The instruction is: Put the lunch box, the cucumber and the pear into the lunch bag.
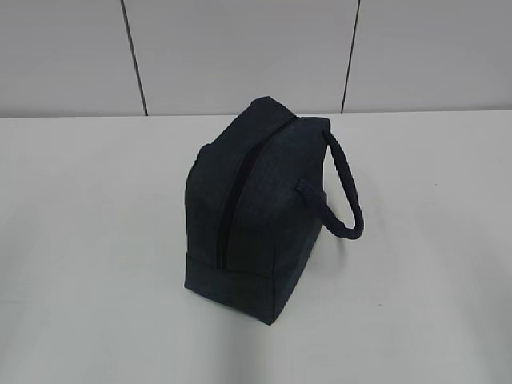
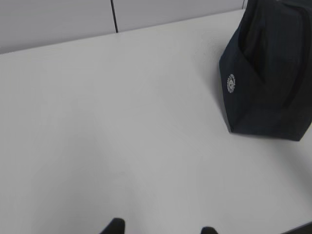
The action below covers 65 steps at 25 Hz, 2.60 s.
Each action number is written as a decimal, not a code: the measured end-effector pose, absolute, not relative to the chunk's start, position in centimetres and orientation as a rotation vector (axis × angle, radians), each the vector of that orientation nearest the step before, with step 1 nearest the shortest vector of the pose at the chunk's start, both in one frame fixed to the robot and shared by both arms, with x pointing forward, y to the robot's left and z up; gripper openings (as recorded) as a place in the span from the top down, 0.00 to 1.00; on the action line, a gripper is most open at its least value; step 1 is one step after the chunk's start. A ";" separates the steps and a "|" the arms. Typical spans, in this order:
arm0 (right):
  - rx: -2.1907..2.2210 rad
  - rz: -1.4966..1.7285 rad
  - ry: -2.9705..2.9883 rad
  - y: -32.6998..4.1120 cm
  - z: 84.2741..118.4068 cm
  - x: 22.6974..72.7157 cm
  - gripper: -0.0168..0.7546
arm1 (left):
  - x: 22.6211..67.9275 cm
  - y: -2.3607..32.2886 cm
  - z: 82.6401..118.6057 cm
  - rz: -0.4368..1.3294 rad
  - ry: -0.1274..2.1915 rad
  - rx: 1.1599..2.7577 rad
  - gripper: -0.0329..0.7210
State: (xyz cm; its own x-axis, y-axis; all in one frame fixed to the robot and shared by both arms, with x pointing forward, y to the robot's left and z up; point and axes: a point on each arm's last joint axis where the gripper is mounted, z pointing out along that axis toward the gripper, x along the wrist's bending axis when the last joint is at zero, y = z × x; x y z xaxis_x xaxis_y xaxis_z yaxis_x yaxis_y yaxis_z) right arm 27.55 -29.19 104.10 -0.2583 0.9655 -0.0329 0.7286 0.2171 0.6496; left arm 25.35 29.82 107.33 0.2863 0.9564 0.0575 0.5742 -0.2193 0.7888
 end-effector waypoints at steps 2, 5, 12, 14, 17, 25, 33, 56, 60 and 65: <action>1.518 0.816 1.997 -29.6 104.4 26.3 0.36 | 24.9 30.0 107.0 0.762 1.359 1.879 0.58; 1.456 0.919 1.913 -30.1 104.5 24.6 0.36 | 24.5 30.1 105.8 0.770 1.354 1.863 0.59; 1.396 1.008 1.826 -30.7 104.5 23.0 0.36 | 23.8 30.3 105.6 0.800 1.323 1.811 0.64; 1.394 1.007 1.826 -30.7 104.5 23.0 0.36 | 23.7 30.3 105.6 0.802 1.321 1.805 0.64; 1.394 1.005 1.825 -30.7 104.5 23.0 0.36 | 23.6 30.3 105.6 0.806 1.317 1.800 0.64; 1.394 1.005 1.825 -30.7 104.5 23.0 0.36 | 23.6 30.3 105.6 0.806 1.317 1.800 0.64; 1.409 0.995 1.808 -30.7 104.5 22.9 0.36 | 22.8 30.5 105.6 0.858 1.330 1.736 0.64; 1.527 0.905 1.661 -30.6 104.5 22.8 0.36 | 22.6 30.4 105.6 0.922 1.424 1.671 0.64; 1.527 0.905 1.661 -30.6 104.5 22.8 0.36 | 22.6 30.4 105.6 0.922 1.424 1.671 0.64; 1.527 0.905 1.661 -30.6 104.5 22.8 0.36 | 22.6 30.4 105.6 0.922 1.424 1.671 0.64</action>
State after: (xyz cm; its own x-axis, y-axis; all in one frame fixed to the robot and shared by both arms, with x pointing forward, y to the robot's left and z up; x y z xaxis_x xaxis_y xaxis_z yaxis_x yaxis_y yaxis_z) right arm 22.84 -30.57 104.46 -0.0647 0.9973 -0.0343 0.5117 0.0627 0.8569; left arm 22.60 30.37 105.55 0.1246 0.9906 0.0567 0.4569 -0.1080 0.8830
